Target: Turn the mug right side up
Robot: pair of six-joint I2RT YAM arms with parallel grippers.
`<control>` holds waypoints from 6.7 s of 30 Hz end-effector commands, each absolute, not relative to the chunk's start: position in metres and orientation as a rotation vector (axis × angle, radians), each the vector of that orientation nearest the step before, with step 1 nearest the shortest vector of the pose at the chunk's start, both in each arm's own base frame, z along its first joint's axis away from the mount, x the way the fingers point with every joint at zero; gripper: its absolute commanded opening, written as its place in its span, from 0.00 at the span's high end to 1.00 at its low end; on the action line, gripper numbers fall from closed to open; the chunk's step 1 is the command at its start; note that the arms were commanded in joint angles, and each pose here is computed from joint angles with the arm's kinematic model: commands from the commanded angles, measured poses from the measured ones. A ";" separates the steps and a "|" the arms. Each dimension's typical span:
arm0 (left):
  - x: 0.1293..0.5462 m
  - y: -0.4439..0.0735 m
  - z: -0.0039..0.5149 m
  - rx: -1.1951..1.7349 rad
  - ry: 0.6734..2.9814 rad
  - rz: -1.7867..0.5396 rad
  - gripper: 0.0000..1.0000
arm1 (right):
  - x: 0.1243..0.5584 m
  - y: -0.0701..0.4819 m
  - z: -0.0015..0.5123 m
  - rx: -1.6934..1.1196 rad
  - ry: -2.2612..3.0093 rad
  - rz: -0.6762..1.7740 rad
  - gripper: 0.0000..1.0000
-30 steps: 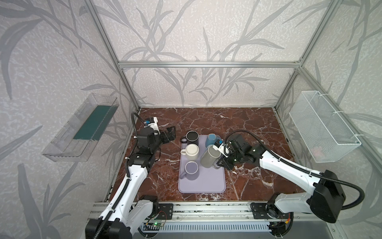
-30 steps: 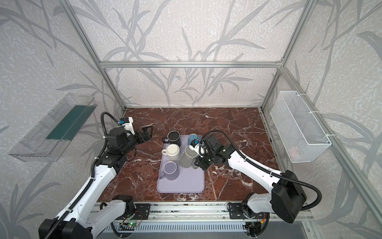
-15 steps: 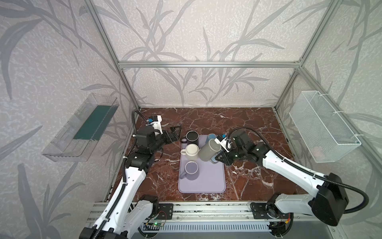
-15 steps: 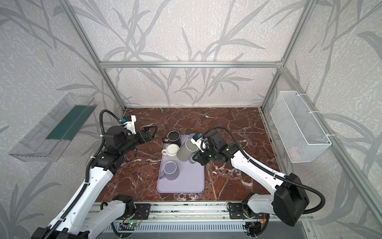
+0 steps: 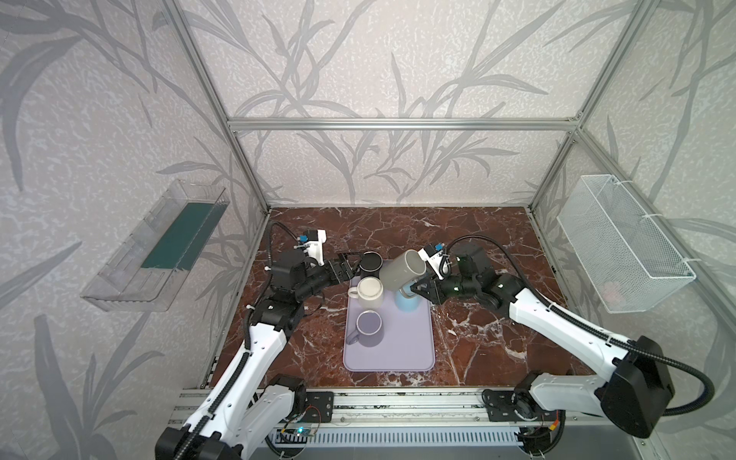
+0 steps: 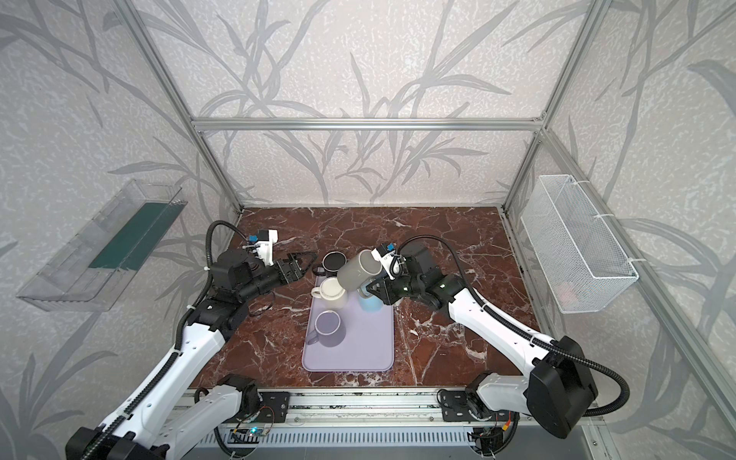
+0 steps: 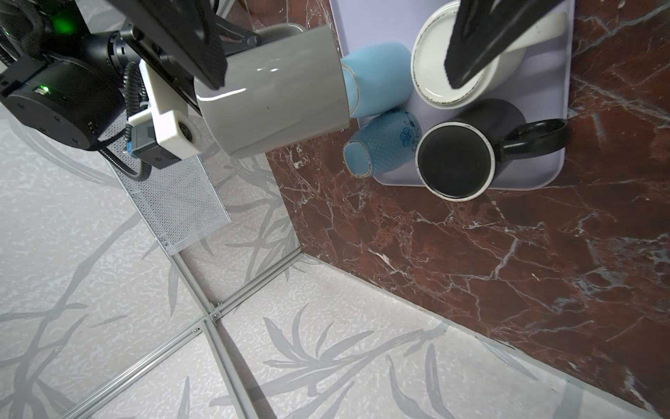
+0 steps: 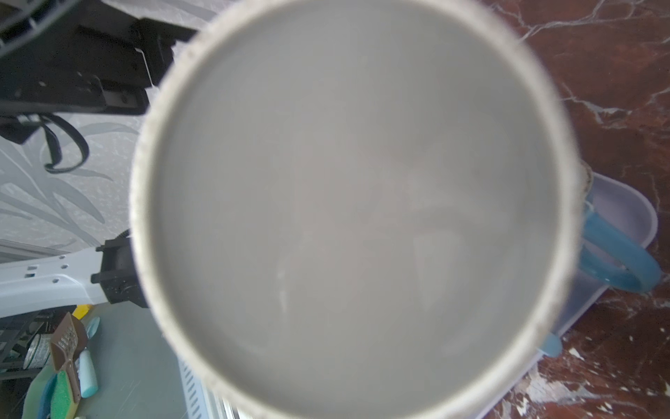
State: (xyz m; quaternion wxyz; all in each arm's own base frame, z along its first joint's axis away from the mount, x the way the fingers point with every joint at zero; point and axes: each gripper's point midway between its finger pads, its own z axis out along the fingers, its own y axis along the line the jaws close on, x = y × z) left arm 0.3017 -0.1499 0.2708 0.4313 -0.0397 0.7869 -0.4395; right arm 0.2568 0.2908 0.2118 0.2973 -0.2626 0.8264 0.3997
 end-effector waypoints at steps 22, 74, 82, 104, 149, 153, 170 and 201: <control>0.299 -0.194 0.287 -0.004 1.833 -1.524 0.14 | 0.324 0.324 0.329 -0.615 1.773 1.259 1.00; 0.319 -0.217 0.357 0.223 1.434 -1.842 0.61 | 0.324 0.345 0.394 -0.580 1.474 1.693 1.00; 0.315 -0.213 0.366 0.240 1.409 -1.828 0.69 | 0.325 0.345 0.392 -0.567 1.466 1.732 1.00; 0.305 -0.210 0.382 0.289 1.372 -1.810 0.85 | 0.325 0.351 0.382 -0.567 1.480 1.830 1.00; 0.319 -0.209 0.348 0.160 1.637 -1.632 1.00 | 0.330 0.359 0.365 -0.574 1.591 1.752 1.00; 0.320 -0.209 0.348 0.156 1.655 -1.636 0.96 | 0.327 0.360 0.364 -0.594 1.590 1.756 1.00; 0.323 -0.207 0.355 0.144 1.612 -1.717 0.67 | 0.326 0.355 0.362 -0.593 1.595 1.731 1.00; 0.332 -0.211 0.345 0.140 1.645 -1.735 0.67 | 0.323 0.364 0.371 -0.600 1.540 1.836 1.00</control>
